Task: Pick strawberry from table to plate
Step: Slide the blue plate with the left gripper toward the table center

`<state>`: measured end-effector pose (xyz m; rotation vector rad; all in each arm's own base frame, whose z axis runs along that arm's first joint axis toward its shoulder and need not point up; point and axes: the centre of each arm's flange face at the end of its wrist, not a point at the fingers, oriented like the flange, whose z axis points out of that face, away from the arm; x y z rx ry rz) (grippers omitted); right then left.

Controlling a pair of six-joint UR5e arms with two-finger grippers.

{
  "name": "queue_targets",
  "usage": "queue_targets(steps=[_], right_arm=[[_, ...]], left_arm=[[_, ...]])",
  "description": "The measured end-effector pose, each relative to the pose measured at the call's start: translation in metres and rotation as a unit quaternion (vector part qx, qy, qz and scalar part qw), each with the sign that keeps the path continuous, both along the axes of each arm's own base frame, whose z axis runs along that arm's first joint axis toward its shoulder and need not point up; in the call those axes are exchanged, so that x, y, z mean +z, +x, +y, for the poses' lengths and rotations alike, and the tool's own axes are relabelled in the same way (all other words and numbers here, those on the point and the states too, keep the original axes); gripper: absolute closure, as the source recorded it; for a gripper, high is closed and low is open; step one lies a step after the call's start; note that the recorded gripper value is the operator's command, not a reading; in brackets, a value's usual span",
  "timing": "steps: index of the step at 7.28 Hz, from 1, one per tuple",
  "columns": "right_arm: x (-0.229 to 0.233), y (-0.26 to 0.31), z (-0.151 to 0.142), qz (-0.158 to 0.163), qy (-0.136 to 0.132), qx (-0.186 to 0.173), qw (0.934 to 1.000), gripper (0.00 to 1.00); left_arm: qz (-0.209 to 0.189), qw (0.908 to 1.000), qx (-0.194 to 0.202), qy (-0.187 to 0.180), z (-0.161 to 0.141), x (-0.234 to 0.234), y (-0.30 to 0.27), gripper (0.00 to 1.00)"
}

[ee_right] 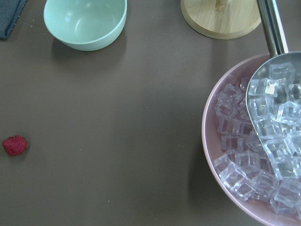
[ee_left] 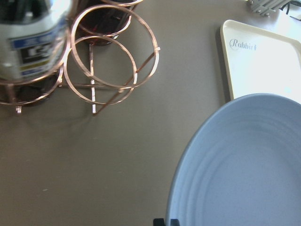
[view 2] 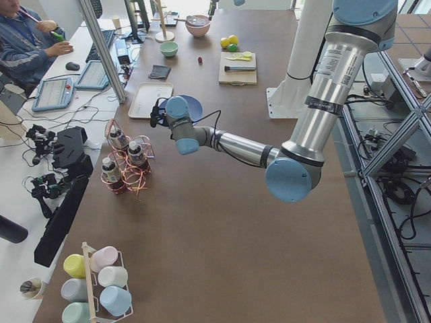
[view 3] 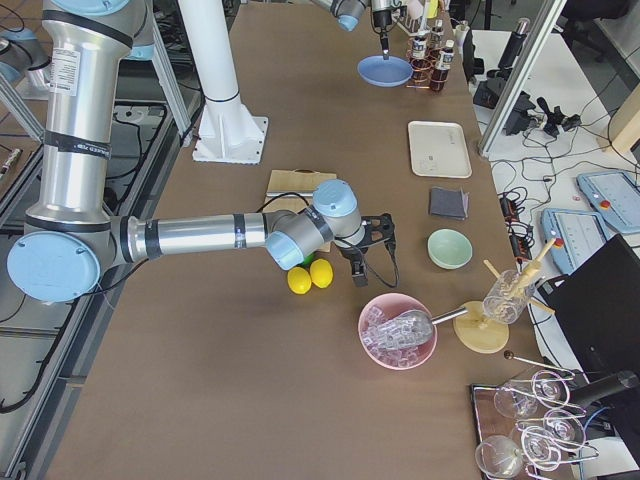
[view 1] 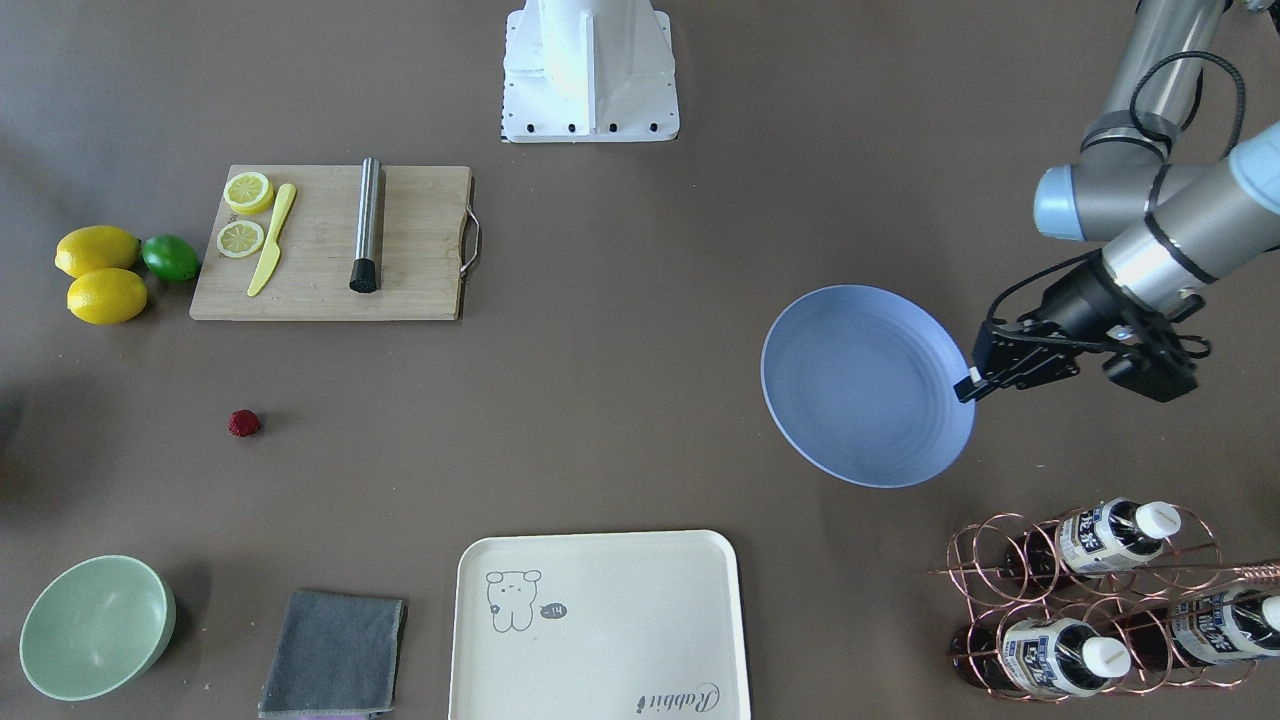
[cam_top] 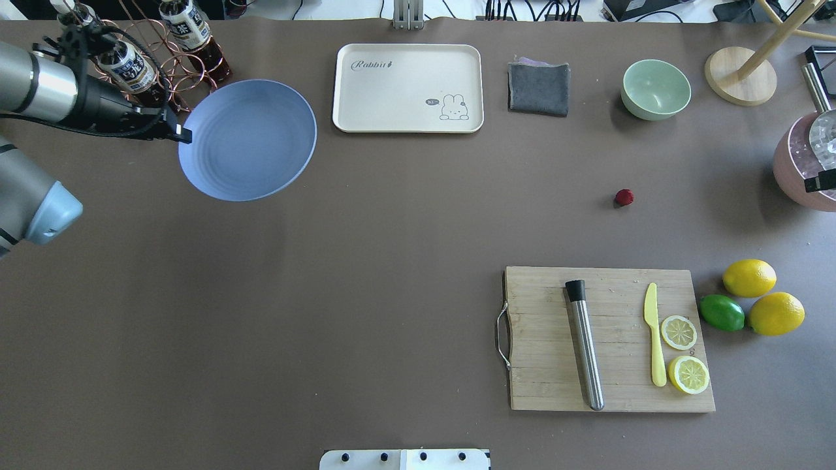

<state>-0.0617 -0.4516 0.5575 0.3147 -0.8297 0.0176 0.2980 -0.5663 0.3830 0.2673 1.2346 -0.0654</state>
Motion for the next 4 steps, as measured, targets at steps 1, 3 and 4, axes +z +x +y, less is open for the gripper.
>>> queue_targets(steps=[1,3,4], right_arm=[[0.000,0.000,0.000,0.000,0.000,0.000,1.0000,0.01],[0.000,-0.001,0.000,-0.002,-0.001,-0.002,1.0000,0.01],[-0.001,-0.001,0.000,-0.003,-0.001,-0.003,1.0000,0.01]], left_arm=[[-0.014,0.9999,0.000,0.000,0.011,-0.031,0.045,1.00],[-0.027,0.9996,0.002,0.010,0.038,-0.072,0.133,1.00],[-0.033,0.9994,0.005,0.013,0.043,-0.081,0.166,1.00]])
